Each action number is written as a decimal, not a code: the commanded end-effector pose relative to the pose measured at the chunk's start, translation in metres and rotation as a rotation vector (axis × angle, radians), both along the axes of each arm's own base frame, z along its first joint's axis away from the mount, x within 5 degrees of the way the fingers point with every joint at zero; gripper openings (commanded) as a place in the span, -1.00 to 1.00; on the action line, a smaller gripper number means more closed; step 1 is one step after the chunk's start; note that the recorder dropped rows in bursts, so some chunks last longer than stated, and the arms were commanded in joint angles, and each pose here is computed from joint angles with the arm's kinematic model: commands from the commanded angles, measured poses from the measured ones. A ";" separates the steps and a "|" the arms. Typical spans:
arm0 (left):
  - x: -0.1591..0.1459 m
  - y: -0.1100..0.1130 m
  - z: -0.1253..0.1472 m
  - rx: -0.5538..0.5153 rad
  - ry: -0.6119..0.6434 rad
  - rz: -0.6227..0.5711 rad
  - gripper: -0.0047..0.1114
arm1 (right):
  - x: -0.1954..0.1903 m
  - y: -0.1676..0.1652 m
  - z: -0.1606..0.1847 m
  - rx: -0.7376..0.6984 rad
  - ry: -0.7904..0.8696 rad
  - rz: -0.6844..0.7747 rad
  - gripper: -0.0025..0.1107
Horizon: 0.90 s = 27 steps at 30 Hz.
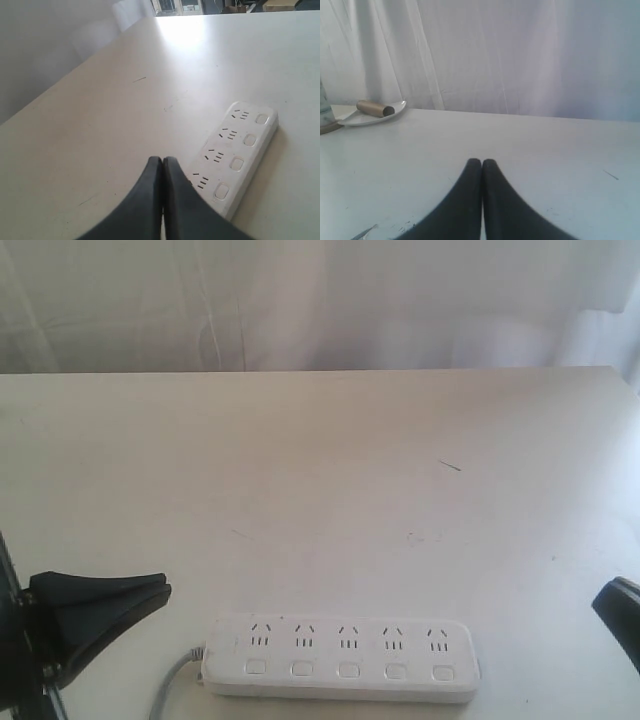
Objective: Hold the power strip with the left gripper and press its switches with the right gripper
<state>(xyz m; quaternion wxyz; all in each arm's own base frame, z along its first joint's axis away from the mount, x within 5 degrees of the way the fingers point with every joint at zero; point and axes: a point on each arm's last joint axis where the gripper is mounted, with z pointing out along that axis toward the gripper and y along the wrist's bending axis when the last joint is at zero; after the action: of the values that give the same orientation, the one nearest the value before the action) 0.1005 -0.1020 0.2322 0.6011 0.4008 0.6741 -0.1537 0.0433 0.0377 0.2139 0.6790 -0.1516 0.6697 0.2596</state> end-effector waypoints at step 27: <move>-0.011 0.072 -0.031 -0.251 0.037 0.494 -0.92 | 0.001 -0.001 -0.004 -0.016 -0.002 -0.018 -0.96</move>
<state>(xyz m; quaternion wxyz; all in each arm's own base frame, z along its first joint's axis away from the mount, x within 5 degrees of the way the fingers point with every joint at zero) 0.0968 -0.0356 0.2144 0.6503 0.1622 0.7359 -0.0962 0.0438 0.0377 0.2114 0.6768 -0.1508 0.6725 0.2585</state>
